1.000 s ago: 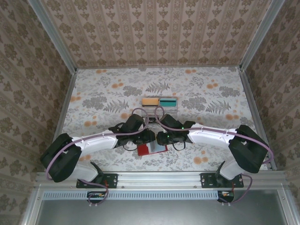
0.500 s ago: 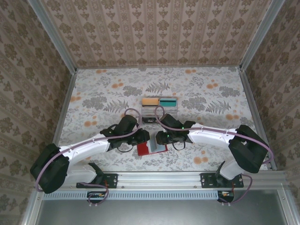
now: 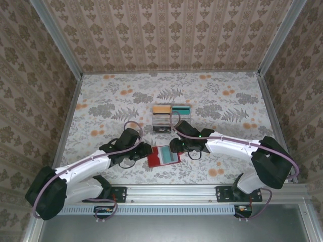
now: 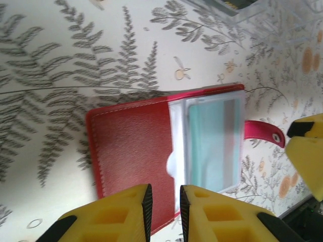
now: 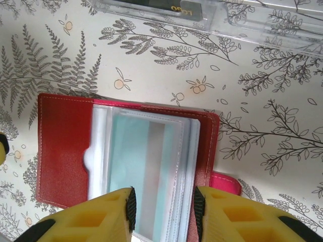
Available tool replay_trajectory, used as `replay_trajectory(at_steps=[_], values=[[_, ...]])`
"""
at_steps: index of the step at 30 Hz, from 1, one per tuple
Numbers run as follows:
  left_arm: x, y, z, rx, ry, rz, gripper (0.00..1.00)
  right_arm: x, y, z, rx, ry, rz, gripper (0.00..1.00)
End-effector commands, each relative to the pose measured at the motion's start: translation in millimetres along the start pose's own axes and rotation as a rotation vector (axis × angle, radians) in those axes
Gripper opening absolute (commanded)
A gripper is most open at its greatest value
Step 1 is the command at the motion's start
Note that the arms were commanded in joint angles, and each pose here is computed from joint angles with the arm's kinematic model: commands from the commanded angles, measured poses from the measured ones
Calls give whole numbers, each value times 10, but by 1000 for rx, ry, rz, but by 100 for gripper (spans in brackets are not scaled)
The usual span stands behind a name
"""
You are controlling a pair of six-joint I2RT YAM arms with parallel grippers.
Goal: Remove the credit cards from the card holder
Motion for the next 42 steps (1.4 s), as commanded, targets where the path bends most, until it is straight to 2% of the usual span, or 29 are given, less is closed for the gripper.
replay_trajectory(at_steps=[1, 15, 23, 42], values=[[6, 156, -66, -29, 13, 47, 25, 54, 49, 12, 4, 34, 15, 39], [142, 222, -135, -36, 78, 76, 23, 355, 99, -138, 44, 129, 74, 39], [108, 85, -82, -8, 63, 44, 23, 440, 94, -206, 51, 158, 90, 26], [196, 98, -126, -9, 88, 47, 23, 154, 321, -29, 14, 107, 148, 27]])
Point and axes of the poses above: each hand's point on the last joint's axis, 136 mm out from that joint toward the fingers, its own x axis out along the fingers, its own y axis along the line the jaws close on, z = x × y, the point moved 4 cm from there along -x, back along the fingers, and after that the axes turned 2 degrees about x, right-handed, at the moved point
